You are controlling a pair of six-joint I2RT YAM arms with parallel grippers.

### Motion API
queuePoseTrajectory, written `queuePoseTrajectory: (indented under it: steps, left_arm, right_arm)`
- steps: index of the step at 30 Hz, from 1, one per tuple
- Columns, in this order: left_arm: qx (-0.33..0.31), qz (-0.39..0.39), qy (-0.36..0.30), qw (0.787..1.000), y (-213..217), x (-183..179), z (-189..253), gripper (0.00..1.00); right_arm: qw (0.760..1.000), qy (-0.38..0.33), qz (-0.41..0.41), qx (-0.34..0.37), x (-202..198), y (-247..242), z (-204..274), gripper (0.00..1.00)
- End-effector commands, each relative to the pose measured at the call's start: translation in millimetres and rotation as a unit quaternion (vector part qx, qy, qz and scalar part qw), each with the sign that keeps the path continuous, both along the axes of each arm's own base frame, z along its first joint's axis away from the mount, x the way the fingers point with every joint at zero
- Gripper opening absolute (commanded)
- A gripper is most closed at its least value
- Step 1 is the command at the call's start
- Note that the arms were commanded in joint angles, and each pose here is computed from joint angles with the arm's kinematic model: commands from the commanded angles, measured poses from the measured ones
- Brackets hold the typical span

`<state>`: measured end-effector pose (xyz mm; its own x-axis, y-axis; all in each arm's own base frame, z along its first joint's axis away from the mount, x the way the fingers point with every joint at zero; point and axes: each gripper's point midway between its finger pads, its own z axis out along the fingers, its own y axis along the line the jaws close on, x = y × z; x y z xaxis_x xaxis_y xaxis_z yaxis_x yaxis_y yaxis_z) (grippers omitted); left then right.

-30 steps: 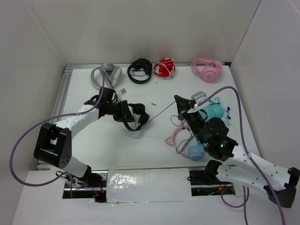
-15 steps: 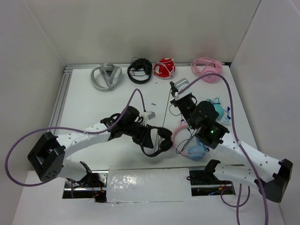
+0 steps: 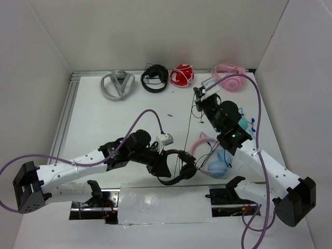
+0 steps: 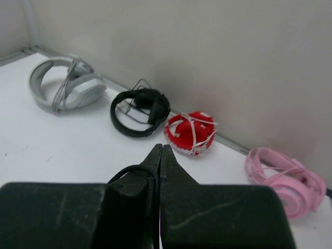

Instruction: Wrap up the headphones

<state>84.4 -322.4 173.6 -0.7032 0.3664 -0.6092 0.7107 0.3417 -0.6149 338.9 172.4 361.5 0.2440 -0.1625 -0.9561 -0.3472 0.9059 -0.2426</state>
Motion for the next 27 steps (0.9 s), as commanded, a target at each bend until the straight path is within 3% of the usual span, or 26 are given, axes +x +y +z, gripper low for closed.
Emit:
queuePoseTrajectory:
  steps: [1, 11, 15, 20, 27]
  left_arm:
    - [-0.04, -0.053, -0.024, 0.997, -0.6, -16.7, 18.2, 0.0]
    - [-0.128, -0.157, -0.062, 0.977, -11.7, -39.4, 65.2, 0.0]
    - [-0.14, -0.134, -0.098, 0.976, -14.5, -25.9, 89.4, 0.0]
    - [-0.206, -0.137, -0.142, 0.958, -4.6, -15.4, 152.4, 0.0]
    - [-0.249, -0.084, -0.196, 0.945, 6.2, 15.5, 230.4, 0.0]
  right_arm:
    - [0.998, 0.013, 0.062, 0.008, 2.3, 20.6, -21.2, 0.0]
    - [0.984, 0.076, 0.159, 0.01, 5.5, 55.8, -76.4, 0.0]
    - [0.966, 0.115, 0.229, 0.016, -5.9, 80.5, -114.7, 0.0]
    - [0.952, 0.159, 0.259, 0.04, -11.4, 95.4, -153.7, 0.0]
    - [0.929, 0.176, 0.322, 0.044, -23.6, 128.5, -155.9, 0.01]
